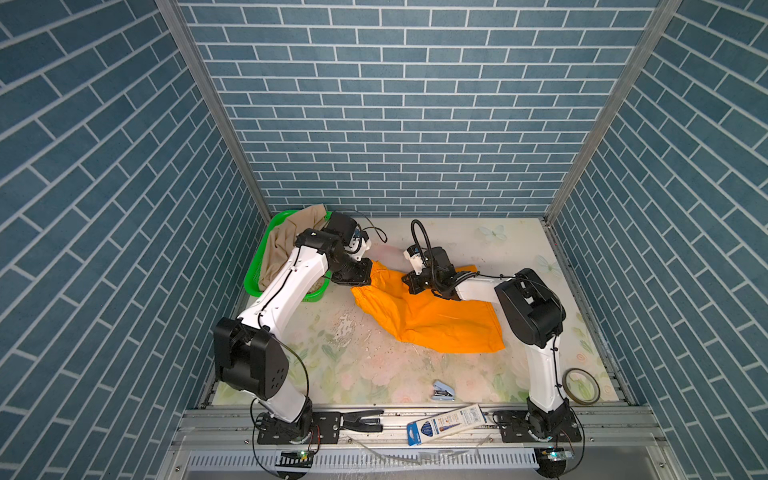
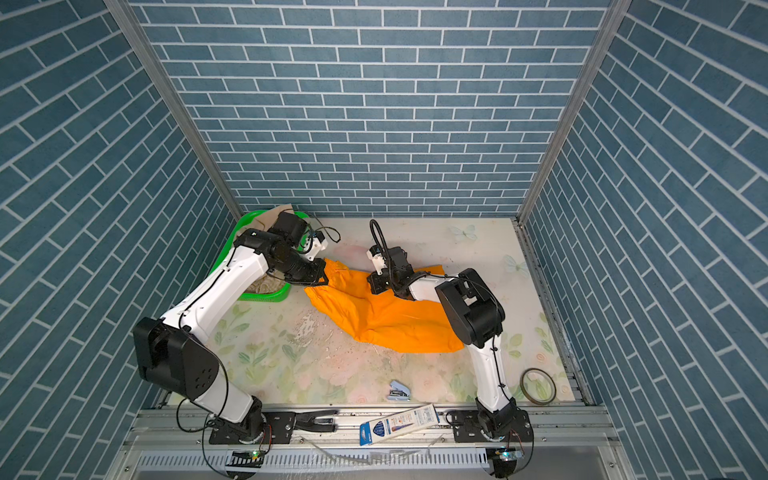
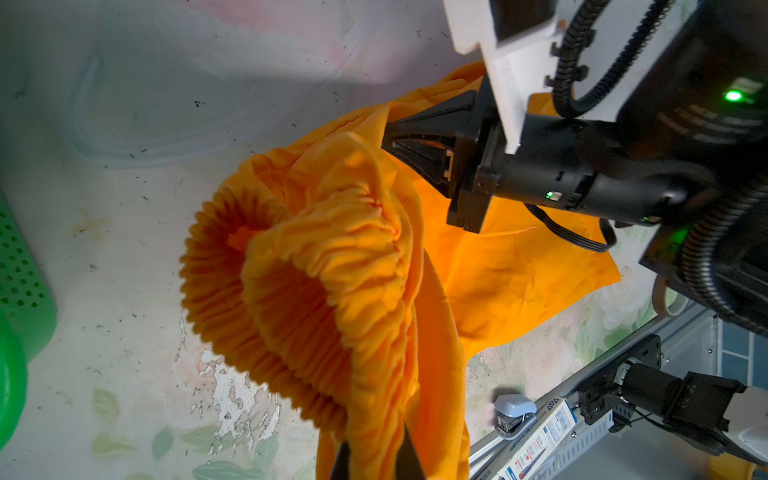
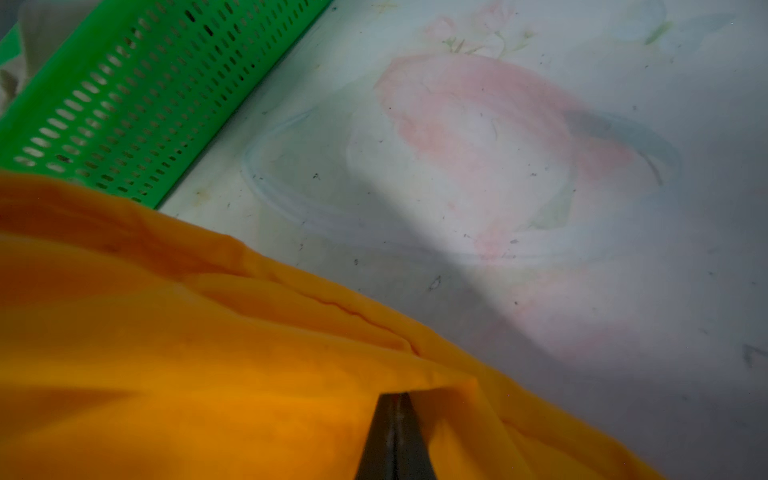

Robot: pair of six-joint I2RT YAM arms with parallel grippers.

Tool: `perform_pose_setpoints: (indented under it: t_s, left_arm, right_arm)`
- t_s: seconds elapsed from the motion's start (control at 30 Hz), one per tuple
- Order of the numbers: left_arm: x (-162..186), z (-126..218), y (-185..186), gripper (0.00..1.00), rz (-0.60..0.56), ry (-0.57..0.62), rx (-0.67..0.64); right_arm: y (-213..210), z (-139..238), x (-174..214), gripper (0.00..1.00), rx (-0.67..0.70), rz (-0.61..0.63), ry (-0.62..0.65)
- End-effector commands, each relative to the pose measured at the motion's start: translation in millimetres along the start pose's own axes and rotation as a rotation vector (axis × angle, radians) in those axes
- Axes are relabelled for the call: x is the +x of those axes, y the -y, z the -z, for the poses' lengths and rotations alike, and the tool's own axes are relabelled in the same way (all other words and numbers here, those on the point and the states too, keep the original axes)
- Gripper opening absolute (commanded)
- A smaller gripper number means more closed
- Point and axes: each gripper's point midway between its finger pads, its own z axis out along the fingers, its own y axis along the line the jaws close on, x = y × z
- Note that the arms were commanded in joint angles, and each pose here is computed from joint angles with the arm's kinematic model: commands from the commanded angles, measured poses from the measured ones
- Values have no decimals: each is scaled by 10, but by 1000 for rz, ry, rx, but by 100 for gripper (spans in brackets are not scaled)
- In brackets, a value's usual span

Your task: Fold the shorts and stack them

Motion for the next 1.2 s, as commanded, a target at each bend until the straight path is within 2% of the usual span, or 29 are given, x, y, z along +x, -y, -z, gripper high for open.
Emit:
perform_pose_setpoints:
  t_s: [0.0,0.17,0.27,0.37,0.43,0.5,0.63,0.83,1.17]
  left_arm:
    - [11,-8,24,0,-25,-30,-1]
    - [-6,22,-47,0,-38,-42,-60]
    - [-56,53,-90,0,-49,-43,-95]
    - [-109,67,-110,0,-58,-46,-114]
    - [-145,71,-113,0,-63,-43,-117]
    - [-170,64,-108,0,-65,-45,-115]
    - [-210,62,-90,0,-71,-48,-105]
    - [-254,80,-76,0,-78,-51,-99]
    - [-300,149,-177,0,-82,-58,-143]
  right_arm:
    - [-58,-116,-115,0,-60,-46,23]
    - [-61,-144,-40,0,-70,-49,-15]
    - [-194,238,-236,0,-57,8,24]
    - [-323,621,-217,1,-50,63,-2]
    - [-436,823,-110,4,-74,77,-39]
    - [-529,985,52,0,-94,81,-75]
    - [-724,1185,501,0,-115,114,-214]
    - [-1045,1114,990,0,-157,143,-318]
    - [-1411,679,1433,0,-297,110,-422]
